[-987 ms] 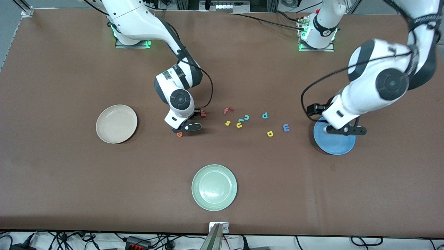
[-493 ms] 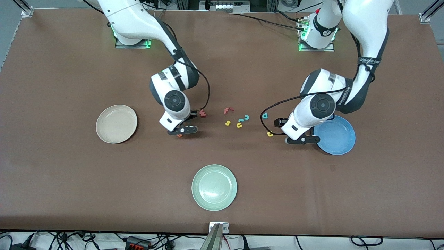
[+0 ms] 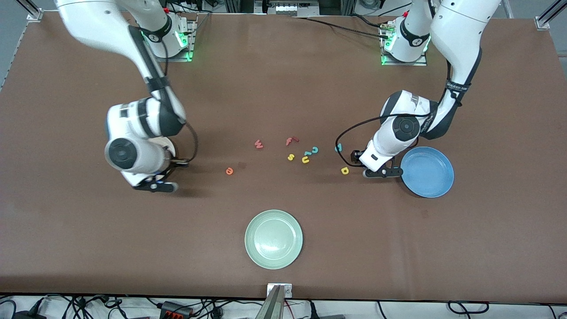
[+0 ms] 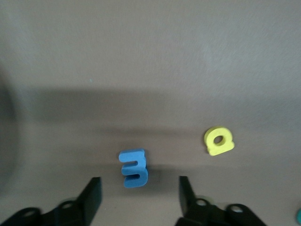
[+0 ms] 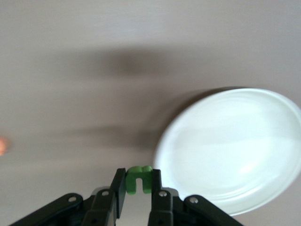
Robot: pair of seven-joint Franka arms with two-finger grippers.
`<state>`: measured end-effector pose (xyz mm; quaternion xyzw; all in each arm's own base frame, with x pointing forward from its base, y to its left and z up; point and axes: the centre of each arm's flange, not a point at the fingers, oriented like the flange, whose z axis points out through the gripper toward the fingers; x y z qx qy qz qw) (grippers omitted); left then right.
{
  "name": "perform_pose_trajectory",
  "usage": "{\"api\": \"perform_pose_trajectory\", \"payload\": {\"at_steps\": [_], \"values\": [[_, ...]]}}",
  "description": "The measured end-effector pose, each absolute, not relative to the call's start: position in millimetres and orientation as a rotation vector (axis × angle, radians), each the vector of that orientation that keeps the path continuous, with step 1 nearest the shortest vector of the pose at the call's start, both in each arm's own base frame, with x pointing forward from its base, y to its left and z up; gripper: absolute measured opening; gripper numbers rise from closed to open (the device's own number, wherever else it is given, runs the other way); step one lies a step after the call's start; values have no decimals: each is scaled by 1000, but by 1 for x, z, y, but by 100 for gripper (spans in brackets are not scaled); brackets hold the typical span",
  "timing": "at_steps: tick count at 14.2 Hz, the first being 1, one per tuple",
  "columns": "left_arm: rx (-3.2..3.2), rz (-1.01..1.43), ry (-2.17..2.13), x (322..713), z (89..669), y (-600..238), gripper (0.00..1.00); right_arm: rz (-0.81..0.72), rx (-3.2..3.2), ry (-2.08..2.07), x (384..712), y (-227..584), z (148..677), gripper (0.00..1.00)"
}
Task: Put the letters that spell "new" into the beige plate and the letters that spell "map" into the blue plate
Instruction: 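Grasp the green n with the right gripper while the left gripper grasps blue m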
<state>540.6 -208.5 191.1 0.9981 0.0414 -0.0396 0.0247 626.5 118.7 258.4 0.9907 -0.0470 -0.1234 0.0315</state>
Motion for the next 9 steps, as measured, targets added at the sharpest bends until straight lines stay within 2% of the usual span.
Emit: {"api": "perform_pose_trajectory", "payload": {"at_steps": [2,5,7,8,9], "values": [[3090,-135,131,537,184,-206,65,-424,3054,-154,627,80,246,26],[3082,-113,142,539,176,-204,62,-497,3040,-156,618,67,221,26],[3080,-108,144,539,173,-203,49,-522,3035,-145,608,71,203,26],[3080,-107,144,539,172,-203,49,-530,3033,-142,604,71,198,26],[3086,-101,131,540,172,-202,40,-531,3032,-143,602,71,195,31]]}}
